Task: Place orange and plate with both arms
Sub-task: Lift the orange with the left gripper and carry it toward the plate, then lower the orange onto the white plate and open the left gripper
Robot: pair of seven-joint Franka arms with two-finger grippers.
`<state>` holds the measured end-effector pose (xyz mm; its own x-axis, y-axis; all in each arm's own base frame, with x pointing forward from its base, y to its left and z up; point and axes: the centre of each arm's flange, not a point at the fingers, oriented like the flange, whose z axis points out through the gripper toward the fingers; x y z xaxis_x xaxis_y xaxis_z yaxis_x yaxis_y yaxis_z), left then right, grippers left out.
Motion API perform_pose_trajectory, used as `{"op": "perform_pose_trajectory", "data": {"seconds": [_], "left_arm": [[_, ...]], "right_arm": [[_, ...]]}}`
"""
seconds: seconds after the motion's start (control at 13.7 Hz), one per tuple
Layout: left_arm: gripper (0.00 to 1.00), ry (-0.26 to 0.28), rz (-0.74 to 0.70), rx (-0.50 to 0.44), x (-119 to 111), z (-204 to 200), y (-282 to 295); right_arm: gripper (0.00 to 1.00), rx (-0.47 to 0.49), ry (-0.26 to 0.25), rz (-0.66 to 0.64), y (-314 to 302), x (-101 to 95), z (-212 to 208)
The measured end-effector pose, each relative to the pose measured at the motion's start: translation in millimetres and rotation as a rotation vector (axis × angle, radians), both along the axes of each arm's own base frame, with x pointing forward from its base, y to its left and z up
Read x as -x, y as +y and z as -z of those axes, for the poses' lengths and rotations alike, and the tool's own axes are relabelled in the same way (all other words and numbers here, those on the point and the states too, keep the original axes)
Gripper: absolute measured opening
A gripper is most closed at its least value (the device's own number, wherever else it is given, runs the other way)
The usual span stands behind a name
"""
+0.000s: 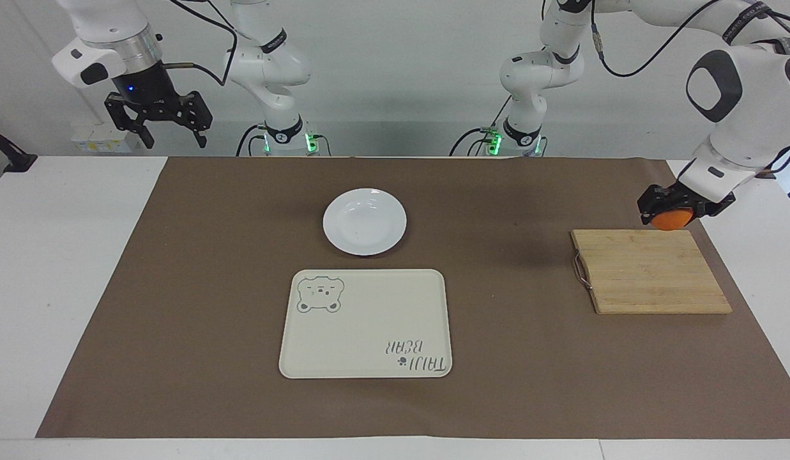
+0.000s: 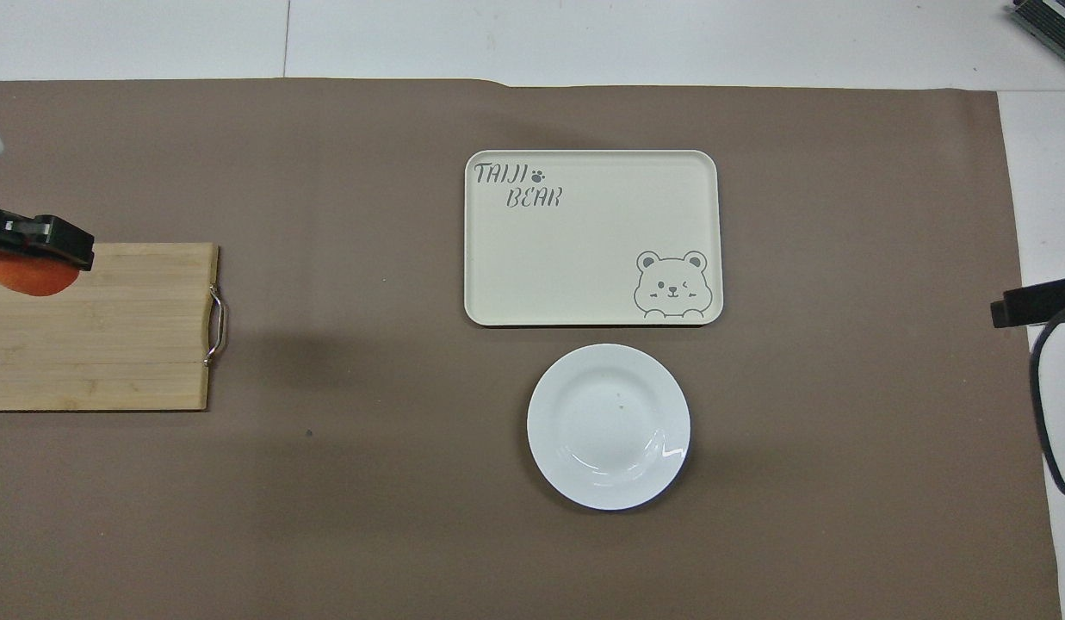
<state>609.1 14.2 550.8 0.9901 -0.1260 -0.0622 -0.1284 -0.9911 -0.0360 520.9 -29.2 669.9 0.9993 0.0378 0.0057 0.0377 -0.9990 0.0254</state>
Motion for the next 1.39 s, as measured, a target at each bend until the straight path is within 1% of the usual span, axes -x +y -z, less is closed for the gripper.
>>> {"op": "perform_pose_trajectory", "data": {"seconds": [0.29, 0.51, 0.73, 1.02, 1.24, 1.39], "left_arm": [[0.76, -0.002, -0.05, -0.009, 3.7, 2.9, -78.0], [0.76, -0.007, -0.09, -0.008, 15.1, 2.8, -146.5], [0.76, -0.001, -0.13, 0.031, 31.5, 1.7, -204.1], [0.76, -0.026, -0.161, 0.058, 59.9, 5.6, -270.0], [0.76, -0.059, -0.18, 0.08, 80.1, 25.6, -317.4], [0.76, -0.068, -0.2, 0.093, 94.0, 45.8, -349.3]], "right_arm": [[1.0, 0.0, 0.0, 0.0, 0.0, 0.0, 0.0], [1.0, 0.0, 0.0, 0.0, 0.0, 0.0, 0.0], [1.0, 0.0, 0.0, 0.0, 0.0, 0.0, 0.0], [1.0, 0.0, 0.0, 0.0, 0.0, 0.0, 0.0], [1.0, 0.0, 0.0, 0.0, 0.0, 0.0, 0.0], [1.0, 0.0, 0.0, 0.0, 0.0, 0.0, 0.0]]}}
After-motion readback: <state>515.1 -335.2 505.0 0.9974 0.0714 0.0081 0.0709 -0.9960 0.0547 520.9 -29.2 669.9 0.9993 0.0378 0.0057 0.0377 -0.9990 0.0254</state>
